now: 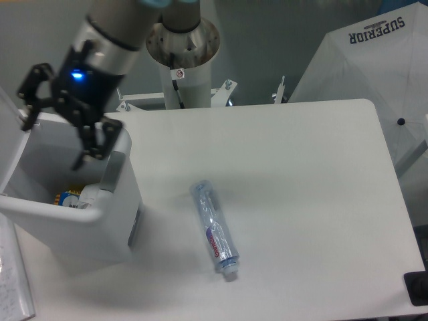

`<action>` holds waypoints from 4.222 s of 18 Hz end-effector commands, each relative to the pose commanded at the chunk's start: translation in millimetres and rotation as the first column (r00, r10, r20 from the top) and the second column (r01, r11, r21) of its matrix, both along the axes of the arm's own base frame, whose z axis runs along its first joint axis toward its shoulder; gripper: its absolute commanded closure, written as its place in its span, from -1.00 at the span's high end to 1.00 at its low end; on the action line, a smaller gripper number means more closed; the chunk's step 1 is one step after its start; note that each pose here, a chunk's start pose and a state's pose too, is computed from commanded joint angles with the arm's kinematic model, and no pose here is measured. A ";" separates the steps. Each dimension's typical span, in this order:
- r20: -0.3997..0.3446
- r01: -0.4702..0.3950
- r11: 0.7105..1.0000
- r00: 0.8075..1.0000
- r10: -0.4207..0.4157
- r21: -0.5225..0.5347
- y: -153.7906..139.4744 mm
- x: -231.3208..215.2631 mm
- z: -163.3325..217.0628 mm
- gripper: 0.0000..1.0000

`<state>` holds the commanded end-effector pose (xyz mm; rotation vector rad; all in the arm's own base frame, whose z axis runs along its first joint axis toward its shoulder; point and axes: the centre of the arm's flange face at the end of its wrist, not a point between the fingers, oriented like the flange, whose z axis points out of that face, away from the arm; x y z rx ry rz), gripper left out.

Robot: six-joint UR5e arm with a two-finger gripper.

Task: Place the trash in the trash can
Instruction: 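Move the open gripper from the bin to the water bottle's cap end, then lower the gripper and close it around the bottle's cap end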

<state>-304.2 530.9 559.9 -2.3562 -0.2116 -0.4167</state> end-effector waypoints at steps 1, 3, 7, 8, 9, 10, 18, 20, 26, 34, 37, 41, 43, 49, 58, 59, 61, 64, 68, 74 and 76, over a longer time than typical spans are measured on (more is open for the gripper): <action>0.033 -0.065 0.998 0.997 0.066 -0.010 -8.3 -24.4 -2.4 1.00; 0.087 -0.161 0.986 0.983 0.164 -0.037 -16.3 -70.9 -20.5 1.00; 0.133 -0.216 0.970 0.964 0.231 -0.113 -19.0 -133.4 -84.5 1.00; 0.131 -0.225 0.963 0.961 0.245 -0.150 -17.3 -142.2 -101.6 1.00; 0.112 -0.236 0.952 0.959 0.261 -0.193 -16.0 -150.7 -116.5 1.00; 0.089 -0.249 0.938 0.957 0.277 -0.242 -15.8 -158.9 -133.9 1.00; -0.045 -0.295 0.828 0.949 0.312 -0.476 1.7 -201.0 -222.9 1.00; -0.073 -0.304 0.809 0.948 0.311 -0.502 6.5 -207.1 -233.6 1.00; -0.125 -0.366 0.722 0.922 0.367 -0.587 37.0 -202.7 -262.7 1.00; -0.174 -0.410 0.659 0.902 0.395 -0.631 83.9 -186.3 -298.3 1.00; -0.179 -0.390 0.649 0.913 0.368 -0.654 92.8 -170.4 -313.0 1.00; -0.237 -0.385 0.591 0.919 0.315 -0.709 103.2 -153.4 -337.6 1.00; -0.223 -0.369 0.575 0.924 0.310 -0.730 100.8 -150.9 -341.1 1.00; -0.229 -0.343 0.530 0.935 0.269 -0.776 102.5 -133.5 -363.4 0.66; -0.218 -0.336 0.535 0.937 0.272 -0.775 104.1 -131.6 -364.6 -0.30; -0.219 -0.337 0.536 0.937 0.272 -0.774 104.0 -131.6 -363.5 -0.37; -0.221 -0.340 0.541 0.936 0.274 -0.769 104.4 -131.8 -359.2 -0.51; -0.225 -0.344 0.550 0.935 0.274 -0.761 104.1 -131.3 -349.9 -0.60; -0.224 -0.362 0.619 0.930 0.291 -0.697 100.5 -132.9 -292.3 -0.60; -0.171 -0.361 0.801 0.932 0.319 -0.477 86.9 -143.4 -190.0 -0.60; -0.166 -0.349 0.859 0.937 0.308 -0.374 80.1 -144.4 -151.7 -0.60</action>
